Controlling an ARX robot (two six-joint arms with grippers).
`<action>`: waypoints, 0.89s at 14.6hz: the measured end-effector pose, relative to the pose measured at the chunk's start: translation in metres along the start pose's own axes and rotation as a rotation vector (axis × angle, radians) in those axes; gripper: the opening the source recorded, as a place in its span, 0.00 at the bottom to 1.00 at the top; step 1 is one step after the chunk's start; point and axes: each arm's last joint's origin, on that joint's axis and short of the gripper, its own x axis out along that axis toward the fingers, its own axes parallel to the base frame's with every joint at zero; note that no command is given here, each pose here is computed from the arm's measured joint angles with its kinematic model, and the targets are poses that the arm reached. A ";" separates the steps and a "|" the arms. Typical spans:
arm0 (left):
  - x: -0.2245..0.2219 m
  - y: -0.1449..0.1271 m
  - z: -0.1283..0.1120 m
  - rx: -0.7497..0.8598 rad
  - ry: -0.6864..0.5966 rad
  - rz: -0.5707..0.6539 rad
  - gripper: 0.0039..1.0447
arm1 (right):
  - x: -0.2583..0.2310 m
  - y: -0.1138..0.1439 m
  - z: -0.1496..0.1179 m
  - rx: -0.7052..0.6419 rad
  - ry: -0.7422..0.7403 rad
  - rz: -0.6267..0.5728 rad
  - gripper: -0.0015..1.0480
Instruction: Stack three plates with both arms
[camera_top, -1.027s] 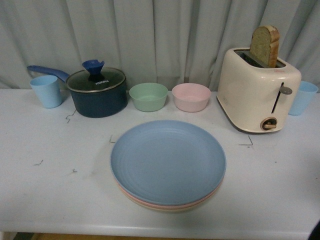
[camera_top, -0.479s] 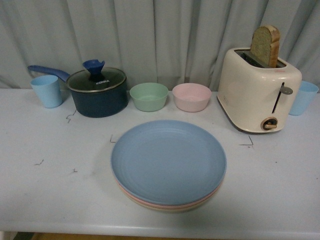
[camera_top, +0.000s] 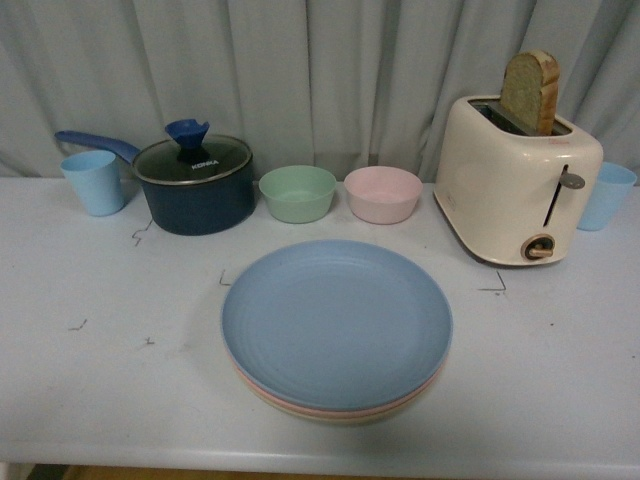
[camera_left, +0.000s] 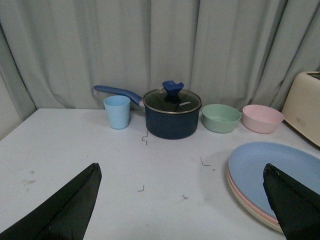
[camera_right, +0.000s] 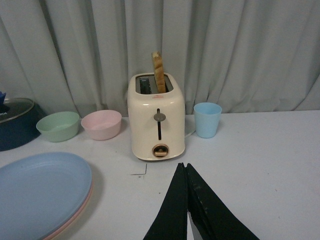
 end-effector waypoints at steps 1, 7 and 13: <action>0.000 0.000 0.000 0.000 0.000 0.000 0.94 | -0.003 0.000 0.001 0.000 -0.003 0.000 0.02; 0.000 0.000 0.000 0.000 0.000 0.000 0.94 | -0.015 0.000 0.002 0.000 -0.008 0.000 0.02; 0.000 0.000 0.000 0.000 0.000 0.001 0.94 | -0.034 0.000 -0.001 0.000 -0.003 0.003 0.02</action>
